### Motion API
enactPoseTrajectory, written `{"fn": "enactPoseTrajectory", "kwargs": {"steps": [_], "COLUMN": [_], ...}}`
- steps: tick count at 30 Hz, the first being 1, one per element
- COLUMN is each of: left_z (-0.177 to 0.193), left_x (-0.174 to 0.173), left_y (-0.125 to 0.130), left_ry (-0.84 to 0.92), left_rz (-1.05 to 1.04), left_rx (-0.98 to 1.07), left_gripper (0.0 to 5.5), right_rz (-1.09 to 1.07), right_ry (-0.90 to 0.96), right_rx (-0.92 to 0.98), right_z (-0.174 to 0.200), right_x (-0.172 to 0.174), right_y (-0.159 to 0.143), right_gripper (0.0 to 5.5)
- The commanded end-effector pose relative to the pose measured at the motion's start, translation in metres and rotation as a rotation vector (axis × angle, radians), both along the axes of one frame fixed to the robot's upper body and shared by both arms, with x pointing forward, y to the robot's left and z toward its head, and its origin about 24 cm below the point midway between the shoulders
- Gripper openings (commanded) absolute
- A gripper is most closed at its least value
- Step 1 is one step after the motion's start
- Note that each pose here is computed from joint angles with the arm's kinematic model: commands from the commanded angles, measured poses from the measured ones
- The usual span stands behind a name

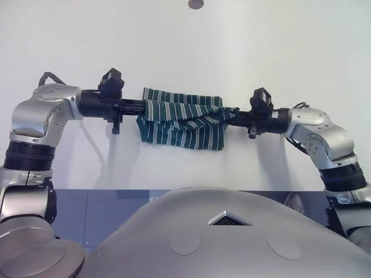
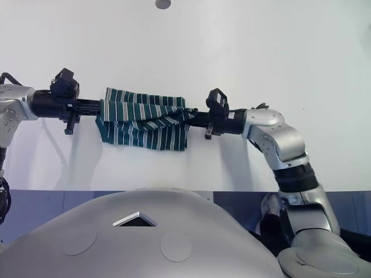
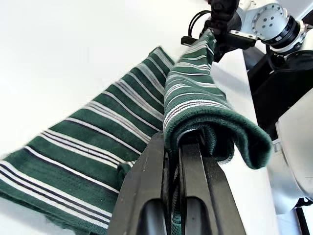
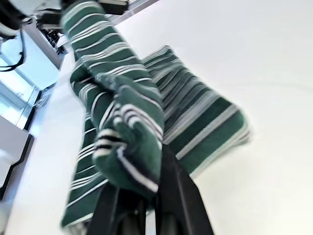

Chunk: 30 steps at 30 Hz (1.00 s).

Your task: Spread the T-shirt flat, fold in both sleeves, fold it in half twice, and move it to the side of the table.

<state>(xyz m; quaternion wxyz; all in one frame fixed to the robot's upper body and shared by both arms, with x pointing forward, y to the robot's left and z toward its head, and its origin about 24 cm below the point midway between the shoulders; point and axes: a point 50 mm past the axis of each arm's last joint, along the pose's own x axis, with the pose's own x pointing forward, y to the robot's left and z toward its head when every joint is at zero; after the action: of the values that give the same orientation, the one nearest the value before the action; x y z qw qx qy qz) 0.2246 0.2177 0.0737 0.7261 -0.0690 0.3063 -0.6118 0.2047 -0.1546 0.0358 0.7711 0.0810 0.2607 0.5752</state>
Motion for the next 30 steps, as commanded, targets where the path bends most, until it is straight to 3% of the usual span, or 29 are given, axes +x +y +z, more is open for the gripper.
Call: {"fn": "enactPoseTrajectory", "kwargs": {"steps": [1,4,5,11,17,21,27,30], "left_z": [-0.010,-0.013,-0.013,0.007,-0.005,0.008,0.046,0.056], "left_x": [-0.003,0.007,0.011,0.029,0.028,0.034,0.061,0.037], "left_y": [-0.001,-0.001,-0.002,-0.006,0.004,0.008,0.017,-0.013], "left_ry": [-0.001,-0.055,-0.071,-0.065,-0.057,-0.174,-0.422,-0.462], "left_rz": [0.026,0.104,0.134,0.290,0.380,0.469,0.780,0.598], "left_rx": [0.054,0.082,0.073,-0.097,-0.013,-0.064,-0.223,-0.279], "left_gripper": [0.00,0.00,0.00,1.41,2.53,3.22,3.26,3.26], "right_rz": [-0.022,-0.084,-0.095,-0.200,-0.344,-0.484,-0.654,-0.724], "right_ry": [-0.002,-0.016,-0.019,0.012,0.022,-0.031,-0.124,-0.173], "right_rx": [0.013,0.025,0.028,0.052,0.097,0.091,0.142,0.166], "right_z": [-0.002,-0.002,-0.002,-0.003,-0.003,-0.002,0.004,0.014], "right_x": [0.013,0.022,0.023,0.032,0.039,0.048,0.051,0.049], "right_y": [0.007,0.010,0.010,0.007,0.002,-0.006,-0.007,-0.014], "right_gripper": [0.00,0.00,0.38,1.72,2.98,3.73,4.91,5.32]}}
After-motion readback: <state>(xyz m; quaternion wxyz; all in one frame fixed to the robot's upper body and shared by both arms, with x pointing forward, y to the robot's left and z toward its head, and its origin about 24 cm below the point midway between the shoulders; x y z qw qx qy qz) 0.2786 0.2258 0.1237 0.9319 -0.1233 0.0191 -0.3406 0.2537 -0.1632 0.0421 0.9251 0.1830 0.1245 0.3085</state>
